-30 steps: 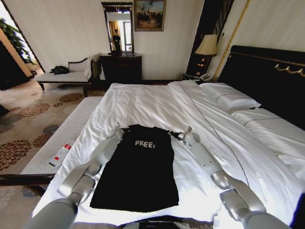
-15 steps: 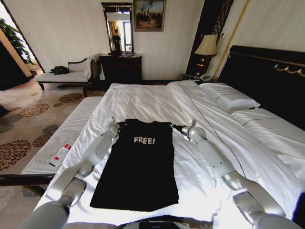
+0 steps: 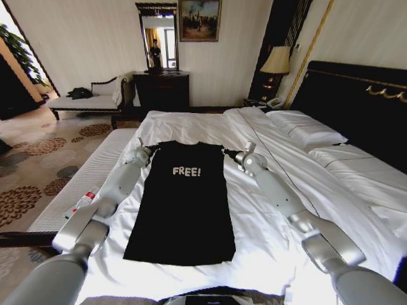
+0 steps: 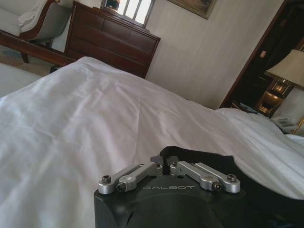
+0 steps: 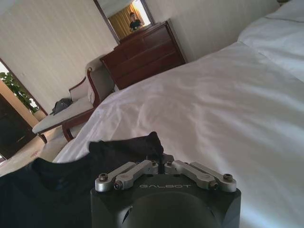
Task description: Fold the clothes on the bed.
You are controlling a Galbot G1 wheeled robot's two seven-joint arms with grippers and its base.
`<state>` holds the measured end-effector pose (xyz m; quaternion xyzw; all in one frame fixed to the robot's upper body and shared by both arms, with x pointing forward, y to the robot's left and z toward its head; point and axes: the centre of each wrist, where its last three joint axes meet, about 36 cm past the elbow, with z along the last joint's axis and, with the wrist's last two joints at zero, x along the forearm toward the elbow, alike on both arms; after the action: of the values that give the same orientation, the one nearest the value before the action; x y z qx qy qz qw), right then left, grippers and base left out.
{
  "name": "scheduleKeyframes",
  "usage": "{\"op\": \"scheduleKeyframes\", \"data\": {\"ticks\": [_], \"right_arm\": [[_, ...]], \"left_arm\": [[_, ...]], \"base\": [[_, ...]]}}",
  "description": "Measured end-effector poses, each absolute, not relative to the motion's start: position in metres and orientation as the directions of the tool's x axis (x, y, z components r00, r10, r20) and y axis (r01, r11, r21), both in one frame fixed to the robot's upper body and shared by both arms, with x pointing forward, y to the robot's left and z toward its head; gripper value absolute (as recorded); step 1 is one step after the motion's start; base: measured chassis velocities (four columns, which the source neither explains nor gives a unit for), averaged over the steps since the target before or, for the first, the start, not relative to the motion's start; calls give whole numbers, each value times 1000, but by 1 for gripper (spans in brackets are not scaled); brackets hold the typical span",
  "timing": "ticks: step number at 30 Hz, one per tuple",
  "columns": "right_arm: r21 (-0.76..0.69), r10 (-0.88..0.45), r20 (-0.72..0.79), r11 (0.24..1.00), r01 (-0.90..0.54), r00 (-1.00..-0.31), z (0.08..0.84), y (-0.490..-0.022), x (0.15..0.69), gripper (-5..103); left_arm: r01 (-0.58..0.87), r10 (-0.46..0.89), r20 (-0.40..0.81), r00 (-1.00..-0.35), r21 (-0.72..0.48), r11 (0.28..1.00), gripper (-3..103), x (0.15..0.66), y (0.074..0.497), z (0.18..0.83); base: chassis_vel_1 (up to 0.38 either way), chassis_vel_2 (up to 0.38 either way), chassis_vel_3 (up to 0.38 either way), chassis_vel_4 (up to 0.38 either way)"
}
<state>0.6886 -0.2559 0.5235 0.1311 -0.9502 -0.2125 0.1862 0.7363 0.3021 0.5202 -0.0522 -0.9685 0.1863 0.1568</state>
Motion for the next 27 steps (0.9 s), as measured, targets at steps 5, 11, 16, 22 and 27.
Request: {"op": "scheduleKeyframes", "data": {"ticks": [5,11,16,22,27], "right_arm": [[443,-319,297,881,-166,-900,524,-245,703,1],[439,-311,286,883,-165,-906,523,-234,716,1],[432,-303,278,887,-163,-912,523,-233,723,1],[435,-289,265,887,-154,-920,527,-226,734,1],[420,-284,266,894,-155,-921,529,-223,737,1]], "left_arm": [[46,162,276,-947,-384,922,2,747,293,531],[39,150,263,-953,-384,923,2,764,288,546],[29,139,266,-954,-381,924,2,766,296,546],[18,130,265,-956,-389,921,2,771,293,548],[17,128,256,-958,-397,918,2,774,294,554]], "base": [[0,0,0,0],[0,0,0,0],[0,0,0,0],[0,0,0,0],[0,0,0,0]]}}
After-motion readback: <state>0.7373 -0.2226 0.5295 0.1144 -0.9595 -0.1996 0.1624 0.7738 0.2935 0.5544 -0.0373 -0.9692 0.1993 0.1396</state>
